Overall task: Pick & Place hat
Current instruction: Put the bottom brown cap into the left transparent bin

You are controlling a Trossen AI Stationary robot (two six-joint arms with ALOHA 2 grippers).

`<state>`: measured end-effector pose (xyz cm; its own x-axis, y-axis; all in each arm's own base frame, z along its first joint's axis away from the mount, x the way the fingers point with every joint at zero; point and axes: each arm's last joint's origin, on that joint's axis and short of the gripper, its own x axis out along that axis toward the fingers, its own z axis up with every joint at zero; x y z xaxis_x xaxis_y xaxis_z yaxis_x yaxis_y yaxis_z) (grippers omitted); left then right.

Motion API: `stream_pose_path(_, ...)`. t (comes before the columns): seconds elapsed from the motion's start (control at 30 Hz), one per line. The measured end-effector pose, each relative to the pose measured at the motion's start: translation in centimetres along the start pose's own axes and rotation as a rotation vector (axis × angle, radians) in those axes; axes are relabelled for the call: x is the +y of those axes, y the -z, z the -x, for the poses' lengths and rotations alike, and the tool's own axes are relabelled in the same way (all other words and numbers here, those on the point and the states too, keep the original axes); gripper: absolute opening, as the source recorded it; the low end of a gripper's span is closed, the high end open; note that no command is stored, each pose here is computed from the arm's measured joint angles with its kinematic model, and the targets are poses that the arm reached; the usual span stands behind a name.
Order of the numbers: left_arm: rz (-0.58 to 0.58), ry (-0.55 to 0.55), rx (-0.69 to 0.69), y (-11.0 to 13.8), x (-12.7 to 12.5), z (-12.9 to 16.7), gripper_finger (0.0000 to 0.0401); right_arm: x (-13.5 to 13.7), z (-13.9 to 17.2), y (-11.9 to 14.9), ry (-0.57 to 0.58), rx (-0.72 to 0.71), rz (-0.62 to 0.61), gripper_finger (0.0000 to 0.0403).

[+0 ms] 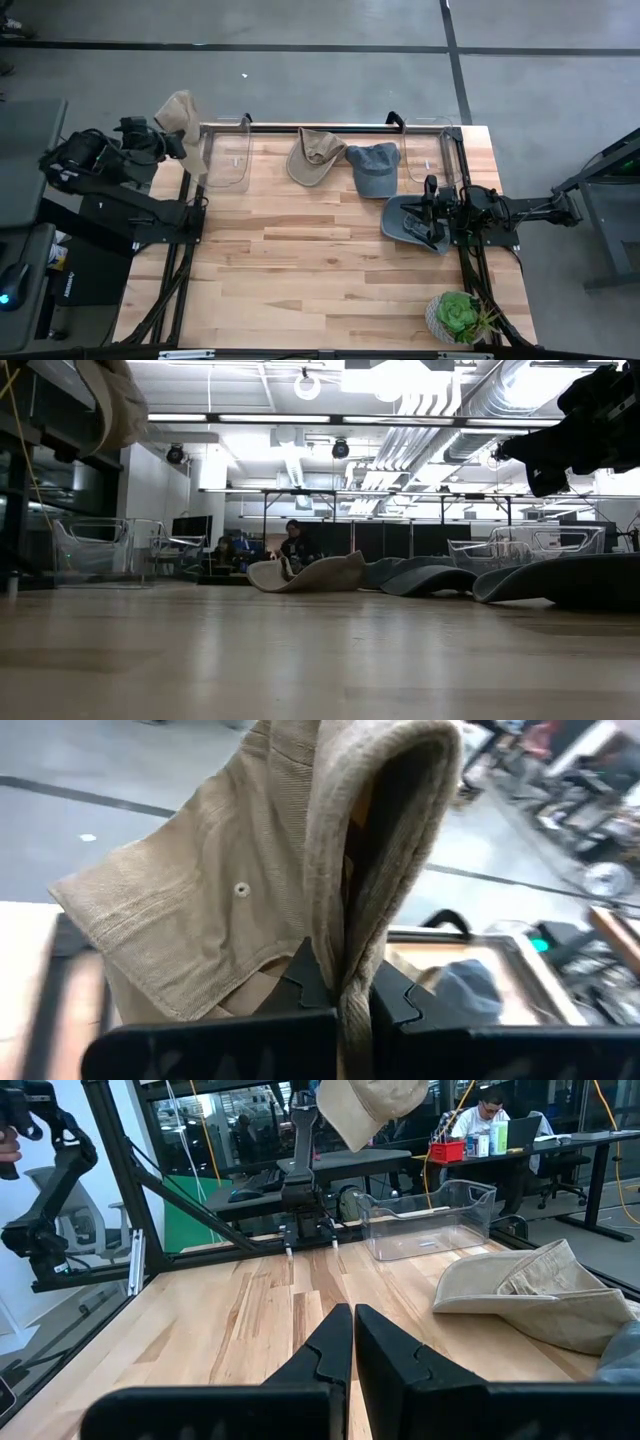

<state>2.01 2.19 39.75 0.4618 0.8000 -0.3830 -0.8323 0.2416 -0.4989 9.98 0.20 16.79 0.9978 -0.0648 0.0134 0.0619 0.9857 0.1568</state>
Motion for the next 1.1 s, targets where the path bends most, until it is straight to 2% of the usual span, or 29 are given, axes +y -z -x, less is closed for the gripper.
stream_pose_path(0.17, -0.049, -0.111, 0.001, 0.1, -0.1, -0.3, 0.0000, 0.0, 0.0, 0.0, 0.000, 0.000, 0.000, 0.0012)
stream_pose_path(0.4, -0.191, -0.289, 0.048, 0.9, -2.1, -2.2, 0.0000, 0.0, 0.0, 0.0, 0.000, 0.000, 0.000, 0.0012)
stream_pose_path(0.67, -0.274, -0.494, 0.153, 2.1, -5.1, -7.0, 0.0000, 0.0, 0.0, 0.0, 0.000, 0.000, 0.000, 0.0012)
stream_pose_path(0.9, -0.304, -0.559, 0.233, 2.7, -6.7, -11.5, 0.0000, 0.0, 0.0, 0.0, 0.000, 0.000, 0.000, 0.0012)
stream_pose_path(1.1, -0.310, -0.642, 0.294, 3.2, -7.0, -14.9, 0.0000, 0.0, 0.0, 0.0, 0.000, 0.000, 0.000, 0.0012)
